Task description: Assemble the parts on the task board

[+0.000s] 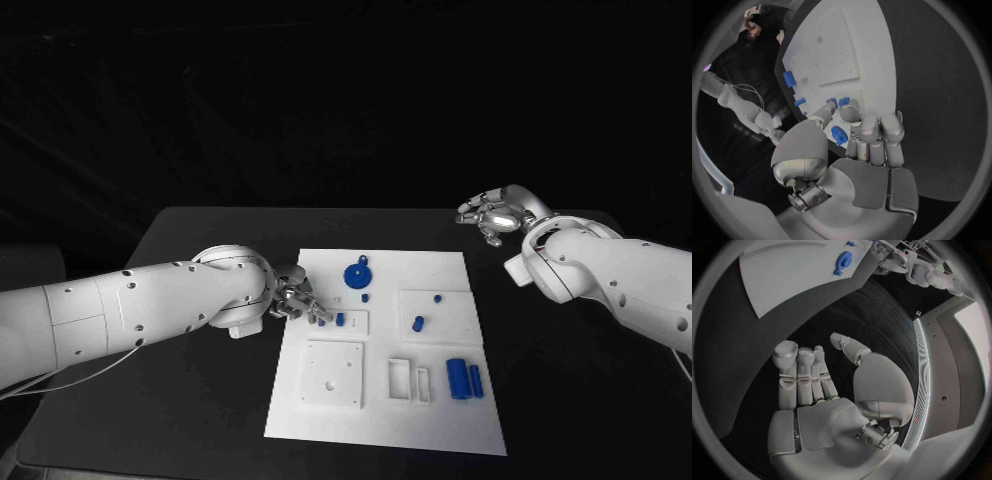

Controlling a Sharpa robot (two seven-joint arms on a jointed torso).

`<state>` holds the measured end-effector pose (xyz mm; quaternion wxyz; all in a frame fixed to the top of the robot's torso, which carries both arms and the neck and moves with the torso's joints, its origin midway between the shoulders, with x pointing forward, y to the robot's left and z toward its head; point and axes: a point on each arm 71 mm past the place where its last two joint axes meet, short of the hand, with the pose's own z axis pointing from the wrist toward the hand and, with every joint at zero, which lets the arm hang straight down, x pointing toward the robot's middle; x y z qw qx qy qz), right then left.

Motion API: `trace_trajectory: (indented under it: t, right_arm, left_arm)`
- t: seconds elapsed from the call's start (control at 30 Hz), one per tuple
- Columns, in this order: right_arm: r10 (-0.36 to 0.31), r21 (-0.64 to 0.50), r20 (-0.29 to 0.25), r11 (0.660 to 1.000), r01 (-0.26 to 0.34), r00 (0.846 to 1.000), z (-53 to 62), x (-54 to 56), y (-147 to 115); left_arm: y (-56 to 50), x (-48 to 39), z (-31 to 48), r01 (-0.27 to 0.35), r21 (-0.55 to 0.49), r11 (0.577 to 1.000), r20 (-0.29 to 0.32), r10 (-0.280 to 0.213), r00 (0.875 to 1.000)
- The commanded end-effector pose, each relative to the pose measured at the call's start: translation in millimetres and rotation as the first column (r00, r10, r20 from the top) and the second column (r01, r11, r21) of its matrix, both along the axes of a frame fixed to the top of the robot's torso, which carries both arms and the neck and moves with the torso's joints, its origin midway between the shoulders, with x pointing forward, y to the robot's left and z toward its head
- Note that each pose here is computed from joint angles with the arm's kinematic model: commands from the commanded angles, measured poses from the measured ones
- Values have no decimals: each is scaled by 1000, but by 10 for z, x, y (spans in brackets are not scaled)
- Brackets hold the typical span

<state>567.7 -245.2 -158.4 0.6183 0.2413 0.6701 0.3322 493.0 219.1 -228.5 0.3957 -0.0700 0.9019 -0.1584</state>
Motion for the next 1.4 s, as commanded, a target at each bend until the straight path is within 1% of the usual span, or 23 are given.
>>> trace_trajectory:
  t: [0.03, 0.37, 0.63, 1.0, 1.2, 1.4]
  right_arm:
    - [14, -6, 4, 1000, -14, 1000, 1, -5, 16]
    - [14, -7, 4, 1000, -14, 1000, 1, -5, 16]
    - [13, -8, 4, 1000, -13, 1000, 1, -6, 9]
    - [12, -8, 5, 1000, -12, 1000, 2, -7, 1]
    - [13, -8, 4, 1000, -13, 1000, 1, -8, -1]
    - [13, -8, 2, 1000, -13, 1000, -7, -9, -1]
  left_arm:
    - [-28, -15, -4, 14, -18, 1000, -9, -14, 1000]
    - [-43, -18, -27, 19, -10, 1000, -19, -19, 1000]
    - [-34, -24, -66, 25, 9, 1000, -36, -25, 999]
    - [-62, -35, -126, 30, 10, 1000, -48, -29, 998]
    - [-62, -28, -129, 21, 4, 1000, -38, -20, 999]
    - [-65, -33, -129, 23, -3, 1000, -41, -23, 999]
